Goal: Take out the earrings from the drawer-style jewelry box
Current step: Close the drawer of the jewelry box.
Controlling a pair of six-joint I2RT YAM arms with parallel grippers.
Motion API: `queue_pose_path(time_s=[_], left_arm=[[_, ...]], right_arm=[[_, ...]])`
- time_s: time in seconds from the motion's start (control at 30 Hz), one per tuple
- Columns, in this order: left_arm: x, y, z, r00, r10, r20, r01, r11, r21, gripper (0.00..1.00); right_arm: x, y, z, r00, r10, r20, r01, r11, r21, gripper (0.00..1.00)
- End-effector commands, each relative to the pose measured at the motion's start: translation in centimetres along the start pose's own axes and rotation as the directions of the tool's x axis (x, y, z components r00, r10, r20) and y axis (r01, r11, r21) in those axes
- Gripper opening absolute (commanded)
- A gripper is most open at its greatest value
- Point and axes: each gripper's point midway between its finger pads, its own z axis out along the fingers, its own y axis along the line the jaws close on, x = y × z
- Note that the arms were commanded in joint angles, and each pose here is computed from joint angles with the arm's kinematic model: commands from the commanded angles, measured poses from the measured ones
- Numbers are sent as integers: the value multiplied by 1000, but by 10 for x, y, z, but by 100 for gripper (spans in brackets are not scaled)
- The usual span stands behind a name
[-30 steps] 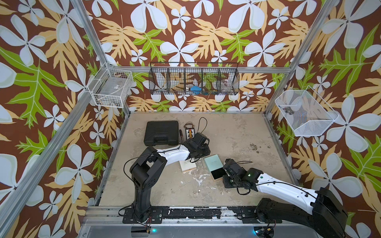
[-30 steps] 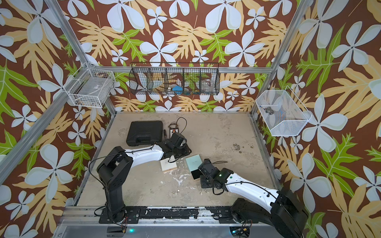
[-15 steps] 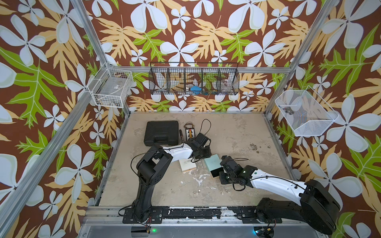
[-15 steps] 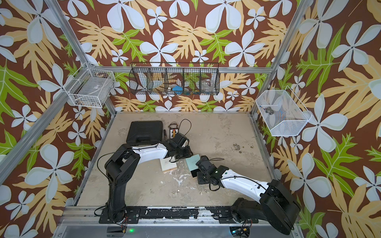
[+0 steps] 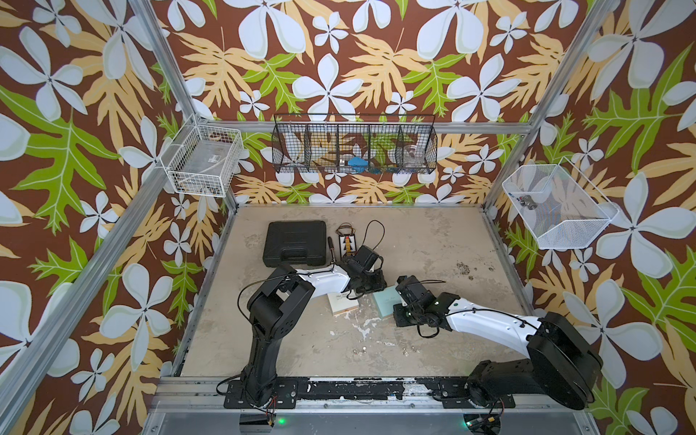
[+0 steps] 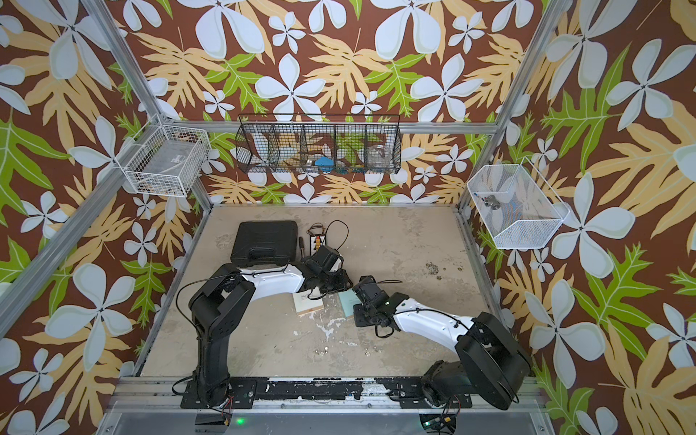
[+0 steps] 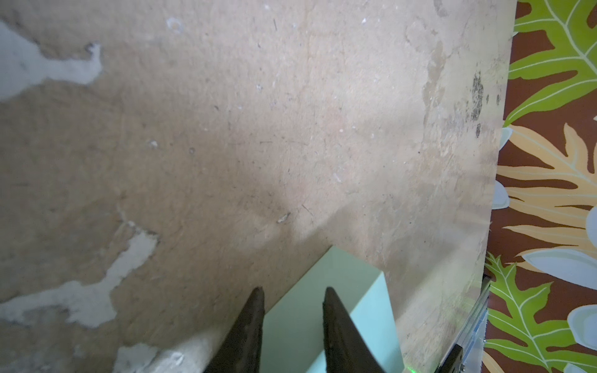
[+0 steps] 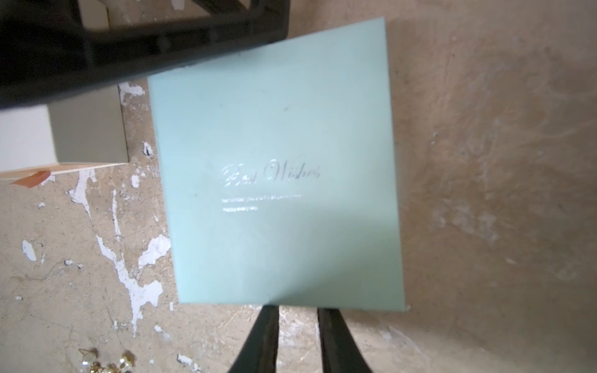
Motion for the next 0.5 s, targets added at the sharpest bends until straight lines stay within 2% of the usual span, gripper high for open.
queue_pose_path(time_s=[0.0, 0.13, 0.23, 0.33, 0.47], left_arm=[[-2, -8, -4, 1000, -1, 4, 1, 1000, 25, 33], [-12, -12, -16, 999, 0, 48, -1, 1000, 10, 34], [-23, -20, -39, 994, -13, 111, 13, 1000, 1, 38], [-32, -28, -79, 979, -41, 199, 41, 999, 7, 45], [-33, -25, -140, 940, -83, 330, 82, 997, 15, 64]], right_arm=[[-8, 7, 0, 1000, -12, 20, 12, 1000, -23, 25], [-11, 7, -11, 1000, -11, 27, 11, 1000, -16, 25], [-24, 7, -32, 997, -19, 80, 19, 1000, -6, 27], [-47, 5, -65, 983, -14, 184, 12, 1000, 13, 38], [-79, -11, -111, 935, 13, 354, -38, 997, 63, 60]])
